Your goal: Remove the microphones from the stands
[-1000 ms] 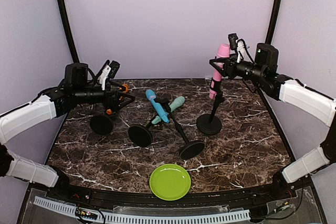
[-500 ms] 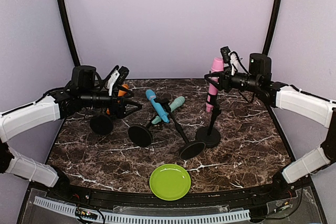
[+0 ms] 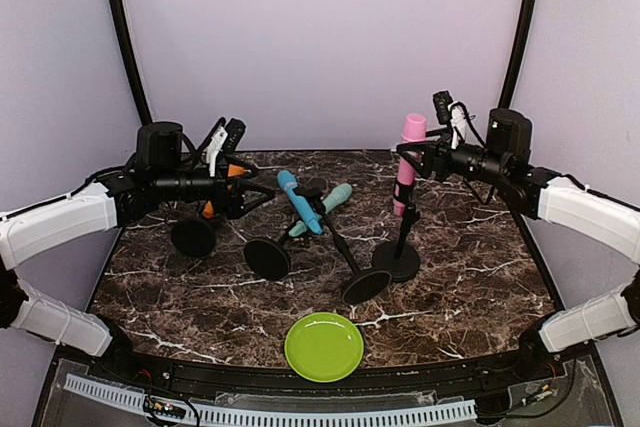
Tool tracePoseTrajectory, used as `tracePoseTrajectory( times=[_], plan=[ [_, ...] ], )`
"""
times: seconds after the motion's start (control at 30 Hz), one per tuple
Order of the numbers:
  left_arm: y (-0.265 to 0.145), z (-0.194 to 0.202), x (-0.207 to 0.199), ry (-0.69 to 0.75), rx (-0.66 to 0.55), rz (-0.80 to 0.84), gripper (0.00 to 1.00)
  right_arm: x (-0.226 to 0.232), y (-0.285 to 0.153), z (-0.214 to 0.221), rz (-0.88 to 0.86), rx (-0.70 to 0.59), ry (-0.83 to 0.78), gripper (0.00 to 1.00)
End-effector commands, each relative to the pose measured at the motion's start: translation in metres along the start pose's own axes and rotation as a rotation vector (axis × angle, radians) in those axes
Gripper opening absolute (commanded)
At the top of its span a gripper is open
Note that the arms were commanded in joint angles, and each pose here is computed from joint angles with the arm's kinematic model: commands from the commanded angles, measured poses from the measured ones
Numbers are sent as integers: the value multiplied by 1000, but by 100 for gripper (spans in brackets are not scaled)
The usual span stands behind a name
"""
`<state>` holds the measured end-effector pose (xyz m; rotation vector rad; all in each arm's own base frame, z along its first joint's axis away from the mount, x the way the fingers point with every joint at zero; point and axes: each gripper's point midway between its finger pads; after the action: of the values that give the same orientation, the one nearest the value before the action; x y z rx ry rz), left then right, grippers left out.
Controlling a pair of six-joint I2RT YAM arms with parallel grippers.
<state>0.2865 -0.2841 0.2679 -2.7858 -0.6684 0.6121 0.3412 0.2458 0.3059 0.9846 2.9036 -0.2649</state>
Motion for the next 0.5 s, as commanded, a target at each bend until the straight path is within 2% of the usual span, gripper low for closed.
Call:
tracePoseTrajectory(
  times=[0.0, 0.07, 0.2, 0.47],
  plan=[
    [0, -15, 1, -7, -74, -19, 94, -6, -11, -17, 69, -66, -28, 77],
    [1, -18, 6, -22, -89, -44, 94, -6, -16, -17, 87, -71, -23, 85],
    [1, -26, 4, -24, -113, -48, 94, -5, -29, -16, 120, -86, -13, 94],
    [19, -47, -9, -14, -155, -29, 94, -2, -59, -14, 184, -113, 53, 98]
  ],
)
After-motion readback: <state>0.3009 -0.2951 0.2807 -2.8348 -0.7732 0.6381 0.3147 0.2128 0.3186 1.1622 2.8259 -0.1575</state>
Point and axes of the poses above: each gripper's point midway between its finger pads, its own y axis out along the fingers, its own x axis along the line the jaws close on, z = x × y, and after that the axes turned 12 degrees about -y, right-handed
